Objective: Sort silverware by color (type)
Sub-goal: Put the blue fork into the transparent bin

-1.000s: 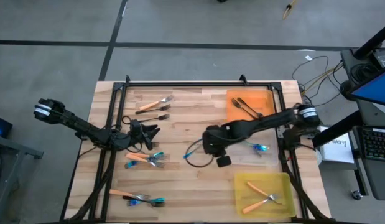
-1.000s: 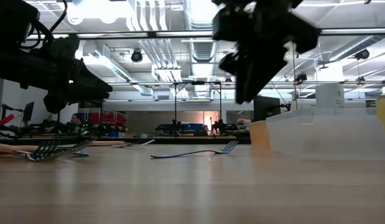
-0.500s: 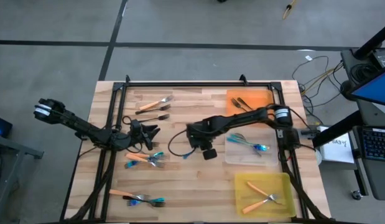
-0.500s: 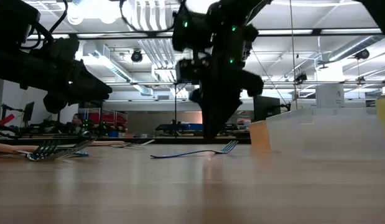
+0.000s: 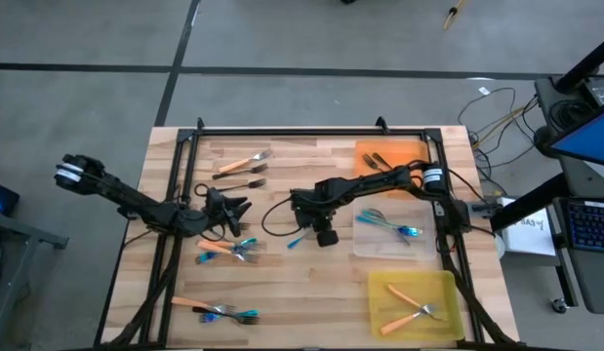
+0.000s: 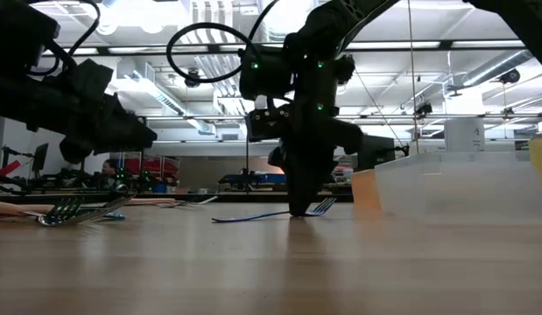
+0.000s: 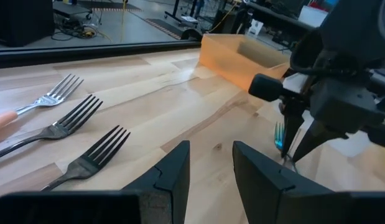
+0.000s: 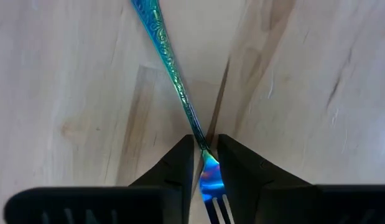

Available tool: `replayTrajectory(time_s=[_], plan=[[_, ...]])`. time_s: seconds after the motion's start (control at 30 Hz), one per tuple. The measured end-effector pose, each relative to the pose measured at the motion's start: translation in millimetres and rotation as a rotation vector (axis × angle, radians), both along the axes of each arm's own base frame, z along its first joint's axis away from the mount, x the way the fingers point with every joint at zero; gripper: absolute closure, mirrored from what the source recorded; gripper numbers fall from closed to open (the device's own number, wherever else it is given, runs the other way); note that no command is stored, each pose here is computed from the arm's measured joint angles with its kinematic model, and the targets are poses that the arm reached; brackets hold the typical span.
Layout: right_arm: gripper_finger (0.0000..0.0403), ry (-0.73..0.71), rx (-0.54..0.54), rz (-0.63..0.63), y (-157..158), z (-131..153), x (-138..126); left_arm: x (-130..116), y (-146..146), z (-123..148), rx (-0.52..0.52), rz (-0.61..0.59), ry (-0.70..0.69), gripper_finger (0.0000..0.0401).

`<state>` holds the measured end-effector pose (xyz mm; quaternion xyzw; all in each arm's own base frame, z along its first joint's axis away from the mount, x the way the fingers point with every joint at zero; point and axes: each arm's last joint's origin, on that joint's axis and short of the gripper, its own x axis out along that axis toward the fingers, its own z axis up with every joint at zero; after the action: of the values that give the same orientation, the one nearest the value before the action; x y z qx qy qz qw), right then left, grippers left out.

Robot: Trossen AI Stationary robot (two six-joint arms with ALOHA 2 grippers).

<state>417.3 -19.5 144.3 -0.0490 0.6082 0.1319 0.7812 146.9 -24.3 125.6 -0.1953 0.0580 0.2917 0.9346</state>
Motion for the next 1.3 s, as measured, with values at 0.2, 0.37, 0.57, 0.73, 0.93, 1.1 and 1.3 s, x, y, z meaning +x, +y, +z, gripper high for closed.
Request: replayTrajectory(time_s=[0.2,0.37,0.57,0.73,0.93,1.1,1.3], plan=[[0.0376,0.016,0.003,-0.038,1.1,-1.4,-0.5,0.3,-0.1,-1.7,0.001,0.001,0.01,0.0298],[0.0391,0.025,0.009,-0.074,2.4,1.3,-1.9,0.3,-0.1,-1.3,0.0,0.001,0.007,0.0298],[0.0393,0.024,0.026,-0.079,4.5,24.0,-11.8,0.3,-0.1,-1.2,-0.004,0.002,0.004,0.0298],[0.0393,-0.067,0.03,-0.119,3.8,65.0,-22.0,0.5,-0.1,-0.8,-0.005,0.003,-0.002,0.0298],[0.0394,-0.209,0.051,-0.18,4.4,119.7,-42.1,0.5,0.0,-0.6,-0.004,0.007,-0.003,0.0298],[0.0394,-0.284,0.032,-0.267,4.1,152.0,-66.6,0.4,0.0,-0.5,-0.009,0.01,-0.008,0.0298],[0.0394,-0.257,-0.008,-0.389,4.2,163.8,-113.1,0.5,0.0,0.0,-0.01,0.01,-0.012,0.0298]])
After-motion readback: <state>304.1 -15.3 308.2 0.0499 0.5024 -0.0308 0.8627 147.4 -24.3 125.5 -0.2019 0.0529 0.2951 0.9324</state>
